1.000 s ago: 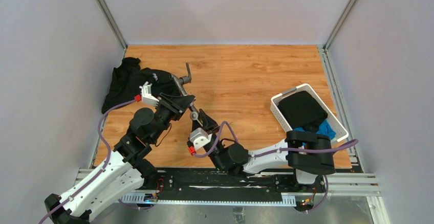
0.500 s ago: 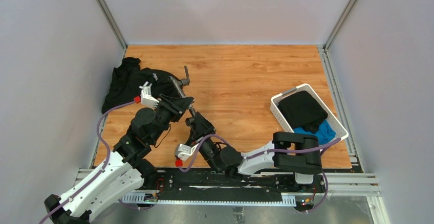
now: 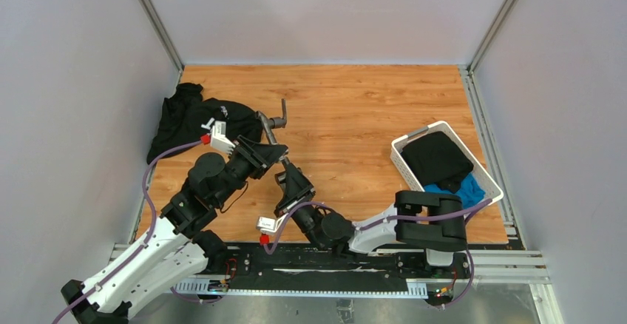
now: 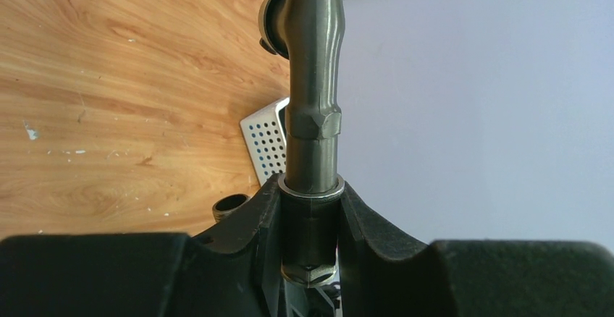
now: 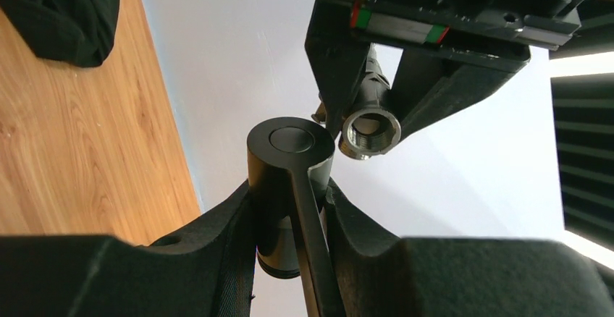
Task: Install the water faucets
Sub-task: Pick up the water faucet from the center of the board.
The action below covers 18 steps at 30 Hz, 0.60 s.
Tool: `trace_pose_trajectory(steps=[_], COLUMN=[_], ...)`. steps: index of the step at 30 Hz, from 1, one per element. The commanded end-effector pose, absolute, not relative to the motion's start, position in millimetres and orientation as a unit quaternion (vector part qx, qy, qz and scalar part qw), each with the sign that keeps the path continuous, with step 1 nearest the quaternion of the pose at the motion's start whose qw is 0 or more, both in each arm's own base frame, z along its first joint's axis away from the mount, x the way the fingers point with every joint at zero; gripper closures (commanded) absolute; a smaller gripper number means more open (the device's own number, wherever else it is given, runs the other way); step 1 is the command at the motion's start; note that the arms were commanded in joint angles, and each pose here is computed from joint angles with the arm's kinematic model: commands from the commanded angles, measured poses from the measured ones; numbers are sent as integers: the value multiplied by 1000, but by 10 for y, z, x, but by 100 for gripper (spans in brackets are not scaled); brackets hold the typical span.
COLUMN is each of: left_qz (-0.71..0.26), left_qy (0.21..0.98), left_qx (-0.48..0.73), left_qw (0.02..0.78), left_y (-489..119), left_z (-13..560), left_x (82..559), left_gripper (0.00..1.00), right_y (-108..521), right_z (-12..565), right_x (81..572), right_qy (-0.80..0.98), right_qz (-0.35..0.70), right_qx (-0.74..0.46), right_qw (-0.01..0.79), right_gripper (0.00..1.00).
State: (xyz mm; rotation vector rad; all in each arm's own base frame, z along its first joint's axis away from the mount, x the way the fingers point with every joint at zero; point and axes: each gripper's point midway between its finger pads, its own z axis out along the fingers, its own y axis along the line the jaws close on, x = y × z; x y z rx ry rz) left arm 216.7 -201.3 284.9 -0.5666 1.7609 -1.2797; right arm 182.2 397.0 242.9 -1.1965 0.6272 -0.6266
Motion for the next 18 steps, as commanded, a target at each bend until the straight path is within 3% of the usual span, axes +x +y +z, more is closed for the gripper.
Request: trace_pose_trajectory(steps=[1, 11, 18], left_qz=[-526, -511, -299], left_qy=[689, 696, 797], left_qx=[-214, -200, -127], left_qw=[450, 463, 508], left_y=[-1996, -1999, -1667], left_z=[3110, 3083, 2448], left_x=[2147, 2183, 2364], left_gripper=[100, 100, 100], right_y=[3807, 3705, 3264], right_z=[2706, 2765, 2671], right_x=[1670, 1566, 1671], right_qy=[270, 262, 342], right_qz=[-290, -305, -312], right_qx=[-520, -525, -502], right_qw=[757, 750, 730], right_gripper=[100, 100, 100])
